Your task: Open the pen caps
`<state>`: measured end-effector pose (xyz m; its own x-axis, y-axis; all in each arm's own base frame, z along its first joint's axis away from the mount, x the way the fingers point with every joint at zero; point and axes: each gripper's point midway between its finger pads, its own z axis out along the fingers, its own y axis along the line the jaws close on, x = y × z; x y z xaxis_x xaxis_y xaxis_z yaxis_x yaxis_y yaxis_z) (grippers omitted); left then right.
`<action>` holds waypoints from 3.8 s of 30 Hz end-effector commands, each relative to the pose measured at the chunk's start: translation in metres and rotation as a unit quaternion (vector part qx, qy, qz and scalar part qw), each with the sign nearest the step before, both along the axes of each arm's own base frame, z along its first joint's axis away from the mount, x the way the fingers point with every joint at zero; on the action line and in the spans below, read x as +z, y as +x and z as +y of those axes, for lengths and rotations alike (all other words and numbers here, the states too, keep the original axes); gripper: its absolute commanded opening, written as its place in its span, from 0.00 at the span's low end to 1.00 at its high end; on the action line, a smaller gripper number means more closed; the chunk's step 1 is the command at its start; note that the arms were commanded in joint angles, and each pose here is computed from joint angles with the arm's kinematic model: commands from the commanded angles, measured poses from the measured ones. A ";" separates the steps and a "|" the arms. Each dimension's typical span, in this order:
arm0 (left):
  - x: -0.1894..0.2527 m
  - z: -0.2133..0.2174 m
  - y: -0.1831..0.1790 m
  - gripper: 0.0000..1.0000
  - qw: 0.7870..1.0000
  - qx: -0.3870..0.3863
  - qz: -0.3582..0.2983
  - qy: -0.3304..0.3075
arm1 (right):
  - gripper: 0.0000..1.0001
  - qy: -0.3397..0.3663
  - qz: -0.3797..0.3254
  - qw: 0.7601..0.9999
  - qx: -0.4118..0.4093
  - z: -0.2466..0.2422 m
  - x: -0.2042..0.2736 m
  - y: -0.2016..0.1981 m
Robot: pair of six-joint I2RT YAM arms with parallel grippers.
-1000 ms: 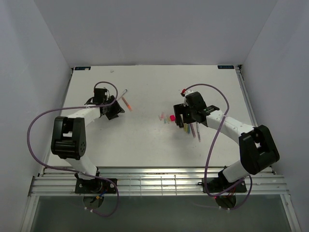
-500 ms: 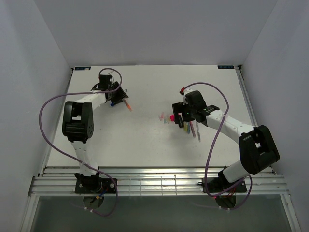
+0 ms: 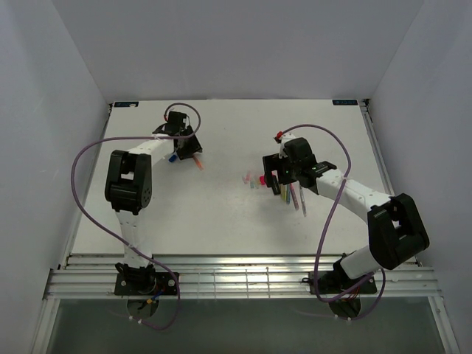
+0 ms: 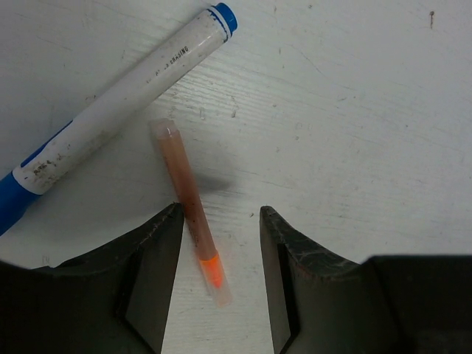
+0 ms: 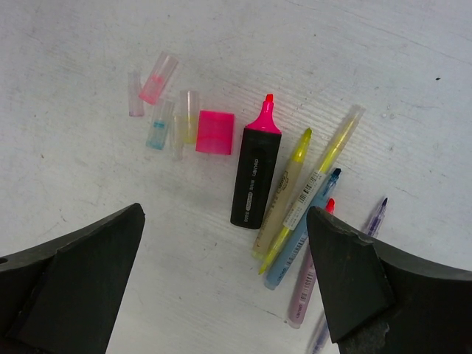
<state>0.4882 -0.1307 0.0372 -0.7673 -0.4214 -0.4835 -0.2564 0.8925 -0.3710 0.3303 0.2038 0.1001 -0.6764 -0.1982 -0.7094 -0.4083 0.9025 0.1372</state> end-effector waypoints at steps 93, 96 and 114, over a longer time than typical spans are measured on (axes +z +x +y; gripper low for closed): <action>0.143 -0.218 -0.213 0.01 0.862 -0.379 -0.227 -0.249 | 0.08 0.331 0.036 0.941 0.058 0.083 0.066 -0.041; 0.139 -0.210 -0.216 0.34 0.868 -0.368 -0.229 -0.242 | 0.08 0.330 0.022 0.943 0.040 0.076 0.071 -0.039; 0.111 -0.219 -0.257 0.46 0.854 -0.410 -0.210 -0.241 | 0.08 0.366 0.013 0.930 0.033 0.072 0.093 -0.050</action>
